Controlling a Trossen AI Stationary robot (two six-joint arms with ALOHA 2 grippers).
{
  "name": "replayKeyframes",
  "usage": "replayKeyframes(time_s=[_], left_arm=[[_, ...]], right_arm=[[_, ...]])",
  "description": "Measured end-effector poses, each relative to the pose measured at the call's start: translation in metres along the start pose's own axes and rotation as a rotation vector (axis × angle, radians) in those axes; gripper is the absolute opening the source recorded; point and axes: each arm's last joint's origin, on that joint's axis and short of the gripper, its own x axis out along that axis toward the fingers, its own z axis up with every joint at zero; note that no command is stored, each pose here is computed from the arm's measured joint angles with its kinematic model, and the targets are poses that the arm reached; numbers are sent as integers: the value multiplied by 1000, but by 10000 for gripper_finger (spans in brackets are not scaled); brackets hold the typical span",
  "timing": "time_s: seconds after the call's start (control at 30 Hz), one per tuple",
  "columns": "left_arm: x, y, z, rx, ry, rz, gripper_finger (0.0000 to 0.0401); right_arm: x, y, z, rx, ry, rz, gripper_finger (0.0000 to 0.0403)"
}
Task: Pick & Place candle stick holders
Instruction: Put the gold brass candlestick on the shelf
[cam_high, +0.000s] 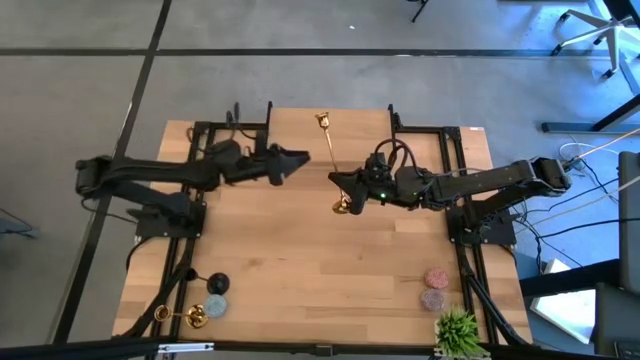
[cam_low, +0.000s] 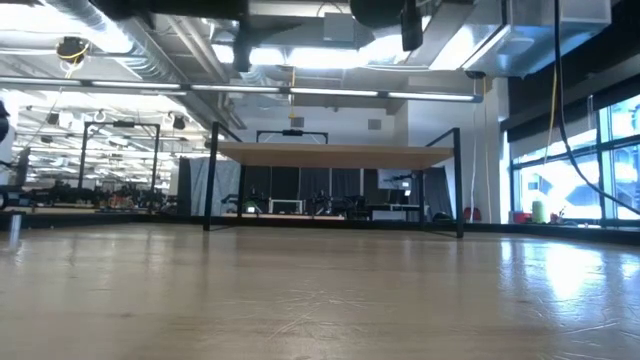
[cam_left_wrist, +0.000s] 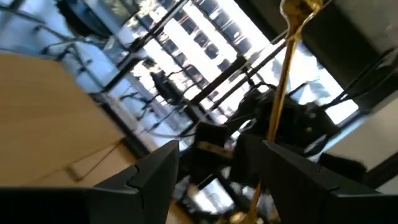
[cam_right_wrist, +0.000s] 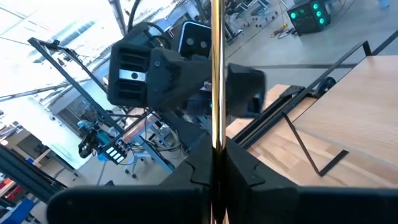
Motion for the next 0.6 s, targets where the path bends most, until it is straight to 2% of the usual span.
replayKeyframes(time_s=[0.1,0.27,0.43,0.6], left_arm=[[12,6,-8,-42,-20,-30,223],[31,8,-12,-59,35,-67,223],[53,-13,0,19,44,-157,223],[65,-27,10,89,103,-146,215]], right_arm=[[0,0,0,1,-4,-2,15],[0,-1,-1,0,6,-10,15],[0,-1,-1,11,10,-14,15],[0,-2,-1,13,-1,-28,15]])
